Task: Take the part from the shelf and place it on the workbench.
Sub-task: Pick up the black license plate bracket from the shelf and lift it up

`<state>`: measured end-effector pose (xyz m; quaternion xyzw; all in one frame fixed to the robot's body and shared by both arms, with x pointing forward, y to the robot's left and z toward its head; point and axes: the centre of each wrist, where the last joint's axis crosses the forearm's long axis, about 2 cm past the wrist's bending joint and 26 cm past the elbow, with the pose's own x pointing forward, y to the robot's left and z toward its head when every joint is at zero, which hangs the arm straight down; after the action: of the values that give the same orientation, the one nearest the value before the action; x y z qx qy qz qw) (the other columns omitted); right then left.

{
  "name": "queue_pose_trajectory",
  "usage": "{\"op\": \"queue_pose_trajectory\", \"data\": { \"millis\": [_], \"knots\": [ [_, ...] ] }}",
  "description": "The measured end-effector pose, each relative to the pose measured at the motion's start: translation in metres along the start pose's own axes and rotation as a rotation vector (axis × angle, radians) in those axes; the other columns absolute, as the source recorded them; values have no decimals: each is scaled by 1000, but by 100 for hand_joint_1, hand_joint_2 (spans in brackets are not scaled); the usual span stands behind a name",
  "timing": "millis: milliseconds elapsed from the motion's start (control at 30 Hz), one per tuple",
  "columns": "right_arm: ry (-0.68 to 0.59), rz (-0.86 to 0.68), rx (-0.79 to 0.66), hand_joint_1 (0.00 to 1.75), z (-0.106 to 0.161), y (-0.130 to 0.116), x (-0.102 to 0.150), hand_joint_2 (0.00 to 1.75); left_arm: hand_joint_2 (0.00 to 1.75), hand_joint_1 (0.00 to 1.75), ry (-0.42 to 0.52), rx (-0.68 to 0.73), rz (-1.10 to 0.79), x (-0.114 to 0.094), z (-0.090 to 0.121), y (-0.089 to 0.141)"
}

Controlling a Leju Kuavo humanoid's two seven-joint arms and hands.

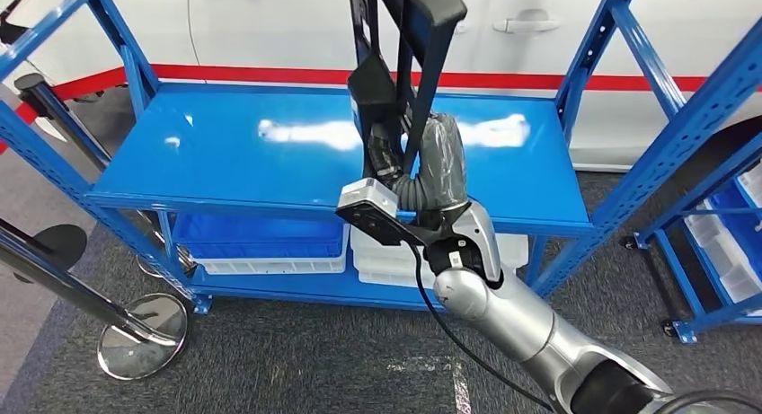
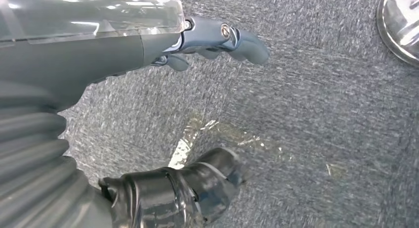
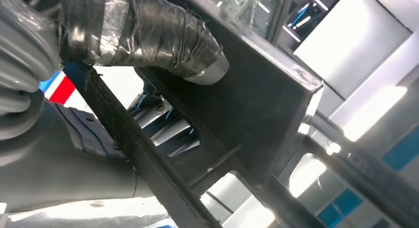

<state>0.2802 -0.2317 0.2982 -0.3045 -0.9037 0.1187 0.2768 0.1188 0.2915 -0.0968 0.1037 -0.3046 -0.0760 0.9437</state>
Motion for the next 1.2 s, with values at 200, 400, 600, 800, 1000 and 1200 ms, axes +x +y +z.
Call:
{"op": "queue_pose_trajectory", "data": {
  "millis": [200,400,600,800,1000,1200],
  "knots": [
    [2,-6,8,175,0,0,0,175,175,0,0,-1,-5,-3,1,0],
    [16,-24,36,175,1,0,0,175,175,0,-13,-2,-8,1,0,1],
    [22,-25,52,175,3,0,-2,175,175,0,-20,-10,-7,2,-1,0],
    [26,-20,58,175,3,-3,-4,175,175,0,-22,-24,-4,3,0,-4],
    [41,-26,73,175,6,-5,-6,175,175,0,-26,-45,-8,1,1,-5],
    [43,-29,86,175,7,-7,-6,175,175,0,-8,-64,-8,-5,3,-5]
  ]
}}
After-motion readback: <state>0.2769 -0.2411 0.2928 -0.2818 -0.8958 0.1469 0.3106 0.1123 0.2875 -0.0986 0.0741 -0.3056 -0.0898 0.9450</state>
